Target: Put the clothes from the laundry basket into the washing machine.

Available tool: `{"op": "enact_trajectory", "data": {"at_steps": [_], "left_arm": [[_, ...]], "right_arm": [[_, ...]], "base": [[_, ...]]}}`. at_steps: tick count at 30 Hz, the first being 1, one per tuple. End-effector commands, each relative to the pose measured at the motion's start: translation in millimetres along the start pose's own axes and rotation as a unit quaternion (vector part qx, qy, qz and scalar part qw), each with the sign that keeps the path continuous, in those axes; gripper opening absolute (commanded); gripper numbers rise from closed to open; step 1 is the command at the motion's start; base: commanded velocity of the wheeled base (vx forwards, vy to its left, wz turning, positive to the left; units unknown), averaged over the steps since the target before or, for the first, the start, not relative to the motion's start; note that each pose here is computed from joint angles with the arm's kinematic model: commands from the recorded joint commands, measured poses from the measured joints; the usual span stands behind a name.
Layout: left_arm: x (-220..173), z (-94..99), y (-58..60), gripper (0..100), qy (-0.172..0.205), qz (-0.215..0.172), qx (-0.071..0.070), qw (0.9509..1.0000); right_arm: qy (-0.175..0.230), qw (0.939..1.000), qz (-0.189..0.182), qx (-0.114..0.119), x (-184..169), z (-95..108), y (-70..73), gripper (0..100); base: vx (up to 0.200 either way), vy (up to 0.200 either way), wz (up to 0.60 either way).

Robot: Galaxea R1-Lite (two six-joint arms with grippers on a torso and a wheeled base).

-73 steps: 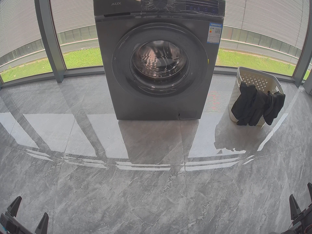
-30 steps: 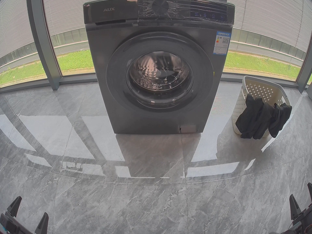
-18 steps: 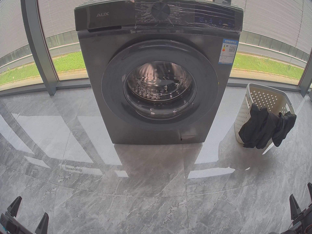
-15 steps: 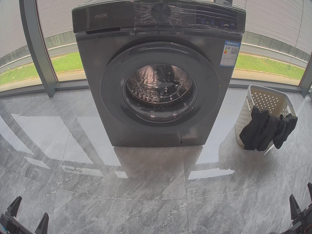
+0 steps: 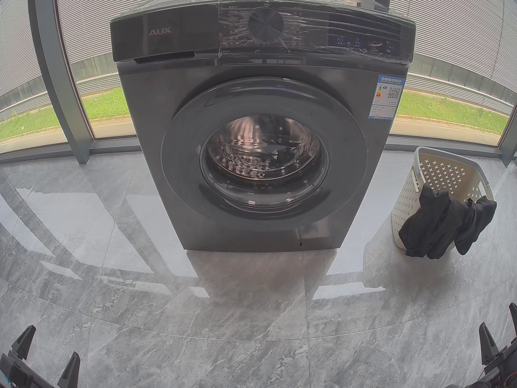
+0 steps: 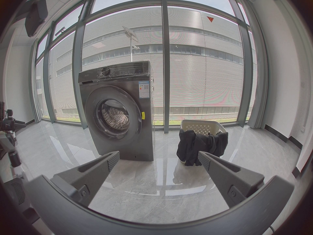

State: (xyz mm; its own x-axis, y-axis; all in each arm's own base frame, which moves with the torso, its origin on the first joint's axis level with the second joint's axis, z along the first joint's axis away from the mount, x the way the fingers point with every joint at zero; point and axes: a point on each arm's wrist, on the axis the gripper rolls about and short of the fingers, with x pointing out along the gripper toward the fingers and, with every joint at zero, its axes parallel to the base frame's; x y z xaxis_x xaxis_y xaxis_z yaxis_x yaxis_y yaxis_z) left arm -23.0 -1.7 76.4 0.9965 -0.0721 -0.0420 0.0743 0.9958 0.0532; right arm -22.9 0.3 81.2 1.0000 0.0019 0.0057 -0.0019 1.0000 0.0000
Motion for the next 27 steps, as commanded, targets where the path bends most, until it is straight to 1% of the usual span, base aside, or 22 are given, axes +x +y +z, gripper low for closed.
{"op": "enact_trajectory", "data": {"at_steps": [1, 27], "left_arm": [[0.2, -5.3, -0.3, 100, 0.0, 0.0, 0.0, 1.0], [0.2, -5.3, -0.3, 100, 0.0, 0.0, 0.0, 1.0]], "right_arm": [[0.001, 1.0, 0.001, 0.0, 0.0, -5.2, 0.0, 100], [0.001, 1.0, 0.001, 0.0, 0.0, -5.2, 0.0, 100]], "base": [[0.0, -0.2, 0.0], [0.0, -0.2, 0.0]]}}
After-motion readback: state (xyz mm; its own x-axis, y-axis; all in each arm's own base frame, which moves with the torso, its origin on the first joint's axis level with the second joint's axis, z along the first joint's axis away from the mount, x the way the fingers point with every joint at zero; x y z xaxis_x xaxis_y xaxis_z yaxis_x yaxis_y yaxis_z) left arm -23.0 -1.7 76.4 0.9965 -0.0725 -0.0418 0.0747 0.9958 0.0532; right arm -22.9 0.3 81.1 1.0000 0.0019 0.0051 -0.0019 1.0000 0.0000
